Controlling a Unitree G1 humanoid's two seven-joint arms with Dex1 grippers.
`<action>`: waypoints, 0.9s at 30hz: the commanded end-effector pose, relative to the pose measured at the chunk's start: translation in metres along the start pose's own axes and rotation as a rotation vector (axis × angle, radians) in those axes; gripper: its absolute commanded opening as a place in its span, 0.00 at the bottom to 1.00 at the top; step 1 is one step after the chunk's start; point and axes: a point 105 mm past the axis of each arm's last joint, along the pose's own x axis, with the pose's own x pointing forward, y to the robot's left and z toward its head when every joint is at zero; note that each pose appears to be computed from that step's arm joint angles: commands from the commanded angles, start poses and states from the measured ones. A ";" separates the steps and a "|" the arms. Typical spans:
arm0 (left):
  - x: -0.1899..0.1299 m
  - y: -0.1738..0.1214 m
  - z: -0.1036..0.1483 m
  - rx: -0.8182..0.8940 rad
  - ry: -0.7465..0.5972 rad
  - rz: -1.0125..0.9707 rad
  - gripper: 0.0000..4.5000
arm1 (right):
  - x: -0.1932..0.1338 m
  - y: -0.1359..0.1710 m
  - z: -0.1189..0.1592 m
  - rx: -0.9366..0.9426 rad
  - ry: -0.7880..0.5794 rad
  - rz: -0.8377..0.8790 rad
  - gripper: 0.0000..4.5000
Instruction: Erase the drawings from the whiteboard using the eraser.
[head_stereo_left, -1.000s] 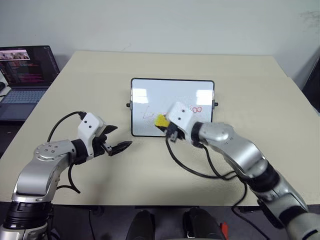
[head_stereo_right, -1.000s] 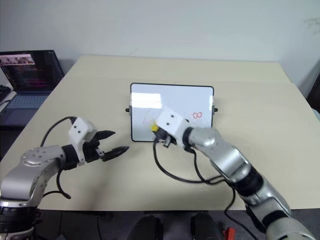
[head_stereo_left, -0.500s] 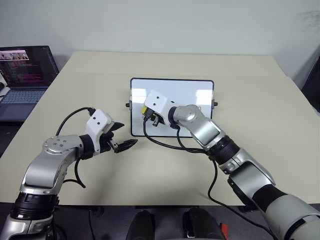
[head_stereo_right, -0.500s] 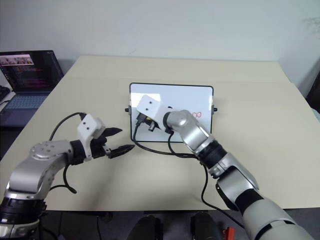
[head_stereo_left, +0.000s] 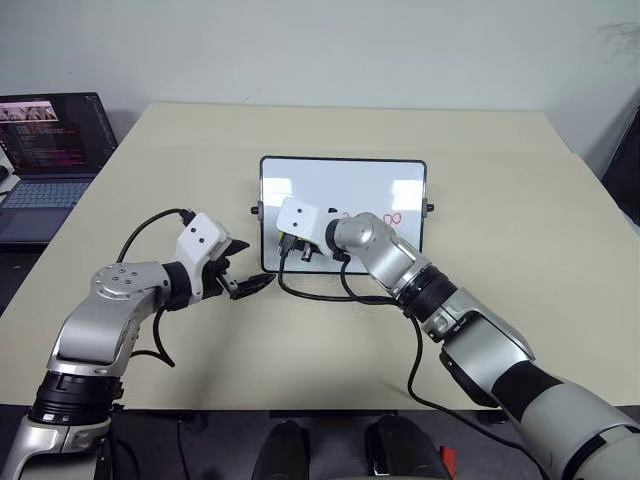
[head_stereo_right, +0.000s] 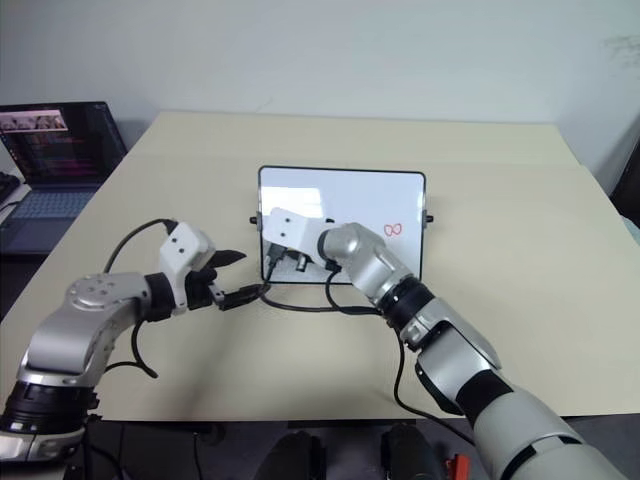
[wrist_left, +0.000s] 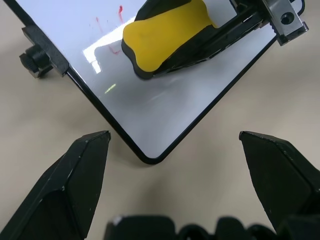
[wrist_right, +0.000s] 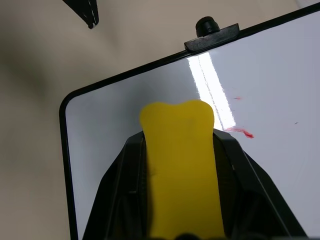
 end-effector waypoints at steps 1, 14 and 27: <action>-0.002 0.003 0.011 0.038 -0.030 0.008 1.00 | -0.007 -0.037 0.010 -0.041 -0.023 -0.168 0.30; -0.002 0.003 0.010 0.041 -0.027 -0.002 1.00 | 0.002 0.007 -0.005 -0.106 0.048 0.090 0.30; 0.000 0.001 0.010 0.047 -0.027 -0.014 1.00 | 0.004 -0.024 0.016 -0.115 -0.004 -0.058 0.30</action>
